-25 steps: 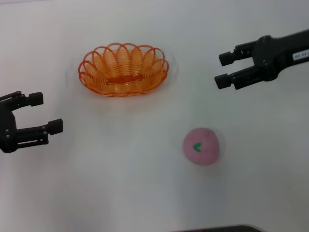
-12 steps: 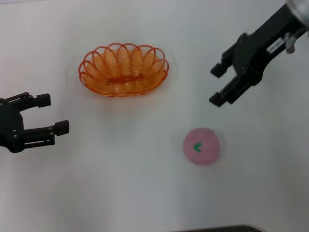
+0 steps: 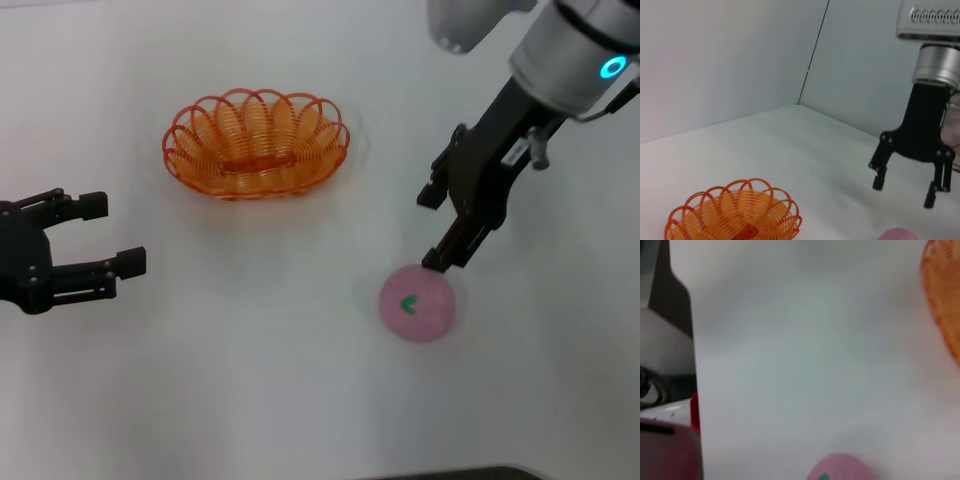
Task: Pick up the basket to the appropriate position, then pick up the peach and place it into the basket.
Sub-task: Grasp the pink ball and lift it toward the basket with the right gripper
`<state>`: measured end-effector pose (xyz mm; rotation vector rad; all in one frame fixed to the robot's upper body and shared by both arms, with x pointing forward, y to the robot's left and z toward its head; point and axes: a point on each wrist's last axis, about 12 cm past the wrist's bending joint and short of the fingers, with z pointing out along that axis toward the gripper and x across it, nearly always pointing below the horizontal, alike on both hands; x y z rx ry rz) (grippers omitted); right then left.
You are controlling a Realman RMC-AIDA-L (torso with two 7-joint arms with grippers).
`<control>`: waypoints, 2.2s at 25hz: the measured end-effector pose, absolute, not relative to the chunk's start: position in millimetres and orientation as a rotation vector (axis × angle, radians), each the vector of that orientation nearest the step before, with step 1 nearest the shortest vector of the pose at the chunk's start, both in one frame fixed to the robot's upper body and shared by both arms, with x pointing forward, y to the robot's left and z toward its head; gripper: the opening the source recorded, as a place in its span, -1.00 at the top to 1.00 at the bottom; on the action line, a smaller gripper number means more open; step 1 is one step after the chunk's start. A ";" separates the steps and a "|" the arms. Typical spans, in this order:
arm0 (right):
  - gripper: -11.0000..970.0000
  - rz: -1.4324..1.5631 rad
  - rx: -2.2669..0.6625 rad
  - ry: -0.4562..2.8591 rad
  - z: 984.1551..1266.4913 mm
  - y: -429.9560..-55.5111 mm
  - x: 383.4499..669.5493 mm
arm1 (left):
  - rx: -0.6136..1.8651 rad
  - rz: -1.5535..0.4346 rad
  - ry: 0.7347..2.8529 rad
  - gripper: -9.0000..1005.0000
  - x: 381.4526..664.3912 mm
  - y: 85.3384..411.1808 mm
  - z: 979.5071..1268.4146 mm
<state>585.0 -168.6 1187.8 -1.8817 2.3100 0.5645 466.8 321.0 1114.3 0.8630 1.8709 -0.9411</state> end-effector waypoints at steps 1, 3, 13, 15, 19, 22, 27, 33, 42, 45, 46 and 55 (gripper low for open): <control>-0.54 0.561 -1.896 2.315 1185.0 -165.9 584.2 | 0.864 -0.941 1.870 -0.77 467.1 320.8 1114.4; -0.53 0.552 -1.919 2.324 1179.1 -162.0 583.1 | 0.866 -0.941 1.870 -0.77 467.6 320.5 1114.7; -0.47 0.518 -1.981 2.378 1152.1 -156.6 579.3 | 0.872 -0.944 1.866 -0.77 469.1 319.7 1115.9; -0.46 0.526 -1.987 2.386 1149.1 -156.2 578.1 | 0.872 -0.945 1.866 -0.77 469.0 319.8 1115.9; -0.40 0.528 -1.991 2.391 1143.9 -154.7 577.2 | 0.874 -0.946 1.867 -0.78 469.0 319.6 1115.8; -0.26 0.531 -1.984 2.398 1140.4 -154.5 577.1 | 0.875 -0.946 1.867 -0.78 469.2 319.4 1115.9; -0.04 0.533 -1.982 2.403 1135.2 -154.6 576.8 | 0.876 -0.948 1.867 -0.78 469.0 319.3 1115.9; 0.31 0.563 -1.984 2.385 1134.0 -152.7 575.0 | 0.872 -0.953 1.869 -0.78 468.4 319.2 1115.0; 0.70 0.568 -1.988 2.370 1134.9 -152.8 575.1 | 0.869 -0.962 1.869 -0.78 468.2 318.6 1113.9; 0.70 0.570 -1.986 2.366 1135.6 -153.6 575.5 | 0.869 -0.962 1.869 -0.78 468.1 318.6 1113.9; 0.70 0.575 -1.987 2.364 1136.1 -154.0 575.5 | 0.869 -0.962 1.869 -0.78 468.2 318.6 1113.9; 0.70 0.647 -1.939 2.276 1161.0 -158.4 581.2 | 0.868 -0.963 1.871 -0.78 468.0 318.6 1113.4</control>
